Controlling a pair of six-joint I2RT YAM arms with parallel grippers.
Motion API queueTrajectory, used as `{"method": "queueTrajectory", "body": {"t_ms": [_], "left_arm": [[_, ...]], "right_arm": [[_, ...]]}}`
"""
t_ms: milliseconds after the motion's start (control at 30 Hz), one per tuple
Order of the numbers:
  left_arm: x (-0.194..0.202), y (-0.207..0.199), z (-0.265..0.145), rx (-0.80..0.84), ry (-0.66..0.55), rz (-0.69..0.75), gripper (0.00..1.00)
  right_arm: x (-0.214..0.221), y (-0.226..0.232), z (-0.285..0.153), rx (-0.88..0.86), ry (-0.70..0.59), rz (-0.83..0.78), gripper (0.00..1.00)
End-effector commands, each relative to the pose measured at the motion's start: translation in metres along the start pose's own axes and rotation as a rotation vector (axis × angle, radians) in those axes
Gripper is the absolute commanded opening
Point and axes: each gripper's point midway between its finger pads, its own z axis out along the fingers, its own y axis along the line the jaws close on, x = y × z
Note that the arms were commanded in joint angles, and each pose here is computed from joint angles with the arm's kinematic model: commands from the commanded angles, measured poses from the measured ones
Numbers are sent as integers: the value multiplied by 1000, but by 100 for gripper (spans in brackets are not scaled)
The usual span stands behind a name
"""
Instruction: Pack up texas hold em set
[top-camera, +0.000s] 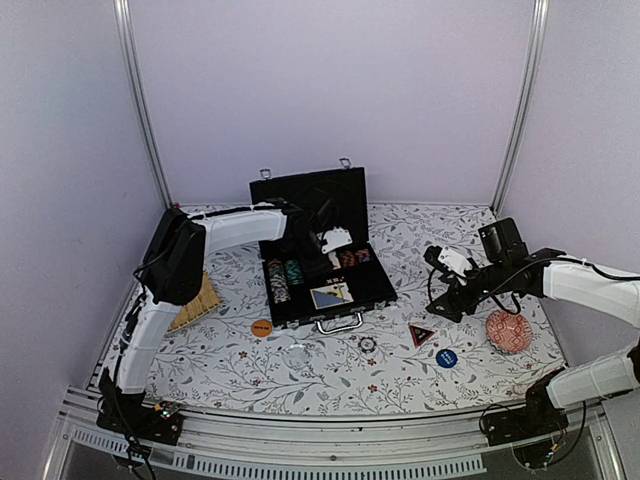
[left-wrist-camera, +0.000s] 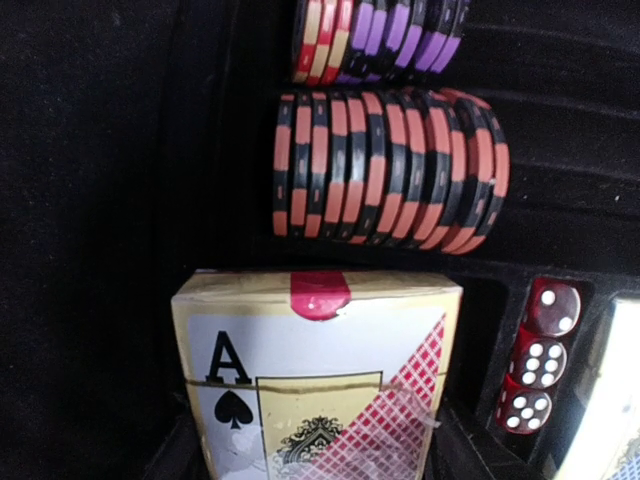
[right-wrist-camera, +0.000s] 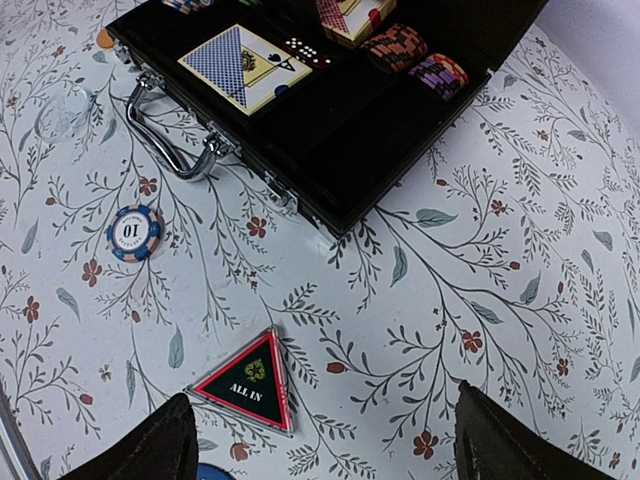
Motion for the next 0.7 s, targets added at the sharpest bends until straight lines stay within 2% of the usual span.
{"method": "queueTrajectory", "body": {"t_ms": [0, 367, 667], "left_arm": [[2, -18, 8, 52, 1, 30, 55], [-3, -40, -15, 131, -24, 56, 56], [-3, -49, -13, 179, -13, 55, 57]], "right_arm": [[-2, 0, 2, -17, -2, 5, 89], [-2, -1, 3, -20, 3, 4, 88], [1, 1, 3, -24, 11, 9, 88]]}}
